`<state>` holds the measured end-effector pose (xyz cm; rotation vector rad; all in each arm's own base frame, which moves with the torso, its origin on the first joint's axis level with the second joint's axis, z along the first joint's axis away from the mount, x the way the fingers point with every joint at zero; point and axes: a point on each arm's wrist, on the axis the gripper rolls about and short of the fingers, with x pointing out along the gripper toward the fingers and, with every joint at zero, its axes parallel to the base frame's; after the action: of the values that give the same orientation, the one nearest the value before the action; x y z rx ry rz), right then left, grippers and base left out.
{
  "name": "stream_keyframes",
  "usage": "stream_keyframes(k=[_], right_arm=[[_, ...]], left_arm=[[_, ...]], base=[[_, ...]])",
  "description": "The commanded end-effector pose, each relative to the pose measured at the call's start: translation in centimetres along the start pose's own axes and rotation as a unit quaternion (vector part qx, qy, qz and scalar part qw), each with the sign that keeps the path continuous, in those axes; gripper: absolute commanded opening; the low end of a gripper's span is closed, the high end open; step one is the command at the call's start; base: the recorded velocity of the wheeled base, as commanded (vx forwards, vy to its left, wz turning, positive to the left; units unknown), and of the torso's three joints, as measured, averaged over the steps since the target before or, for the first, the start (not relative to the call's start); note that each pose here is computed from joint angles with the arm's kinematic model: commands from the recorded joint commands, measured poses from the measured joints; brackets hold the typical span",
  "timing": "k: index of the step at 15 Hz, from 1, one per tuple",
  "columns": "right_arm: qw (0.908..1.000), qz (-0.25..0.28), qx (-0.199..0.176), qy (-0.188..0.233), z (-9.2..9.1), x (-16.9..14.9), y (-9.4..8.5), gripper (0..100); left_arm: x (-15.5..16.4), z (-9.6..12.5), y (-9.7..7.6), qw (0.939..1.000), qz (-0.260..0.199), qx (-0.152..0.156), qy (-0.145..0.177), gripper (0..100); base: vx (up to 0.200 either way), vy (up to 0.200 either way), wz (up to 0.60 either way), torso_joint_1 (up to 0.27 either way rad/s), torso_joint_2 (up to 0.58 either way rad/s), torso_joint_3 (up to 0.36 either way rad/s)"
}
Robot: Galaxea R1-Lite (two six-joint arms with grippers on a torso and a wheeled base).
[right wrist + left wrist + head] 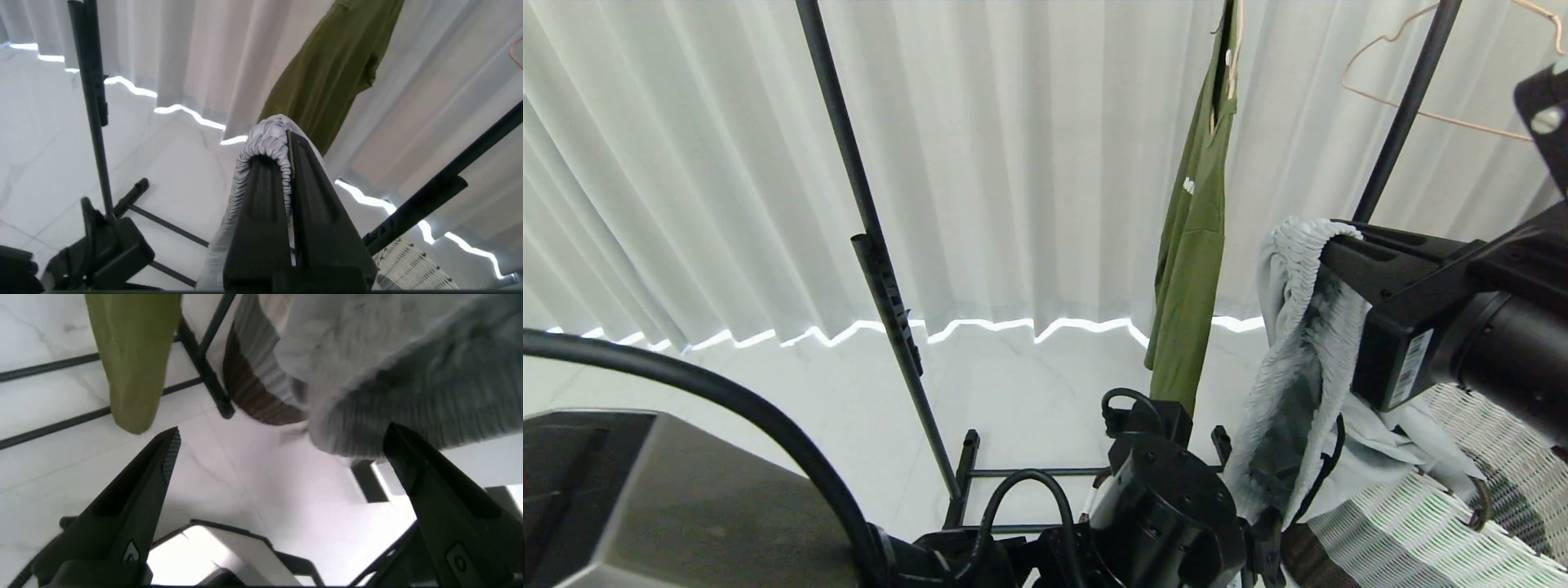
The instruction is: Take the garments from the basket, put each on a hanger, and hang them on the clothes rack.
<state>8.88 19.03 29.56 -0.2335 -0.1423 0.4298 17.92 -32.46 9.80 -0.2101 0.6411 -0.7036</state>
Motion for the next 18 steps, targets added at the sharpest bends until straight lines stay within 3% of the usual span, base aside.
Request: stream_keyframes(k=[1, 6, 9, 13, 18], right_arm=[[1.0000, 0.000, 0.002, -0.003, 0.1, -0.1, -0.1, 0], [1.0000, -0.002, 0.005, -0.005, 0.3, -0.3, -0.4, 0], [1.0000, -0.003, 0.004, -0.004, 0.2, -0.2, -0.4, 0], [1.0000, -0.002, 0.003, -0.003, 0.0, -0.3, -0.4, 0], [0.9999, 0.013, 0.006, -0.009, 0.4, -0.8, 0.0, 0]], left_arm=[[1.0, -0.7, 0.2, 0.9999, 0.008, 0.002, 0.010, 100], [1.0, -0.6, 0.2, 0.9999, 0.008, -0.012, 0.008, 100], [-0.2, 0.4, -0.1, 0.9993, 0.006, -0.033, -0.013, 100], [-2.0, 1.4, -0.3, 0.9989, -0.004, -0.039, -0.028, 100], [-1.3, 1.8, -0.2, 0.9979, -0.005, -0.055, -0.033, 100]], base=[[0.000, 0.000, 0.00, 0.000, 0.00, 0.000], [0.000, 0.000, 0.00, 0.000, 0.00, 0.000], [0.000, 0.000, 0.00, 0.000, 0.00, 0.000], [0.000, 0.000, 0.00, 0.000, 0.00, 0.000], [0.000, 0.000, 0.00, 0.000, 0.00, 0.000]])
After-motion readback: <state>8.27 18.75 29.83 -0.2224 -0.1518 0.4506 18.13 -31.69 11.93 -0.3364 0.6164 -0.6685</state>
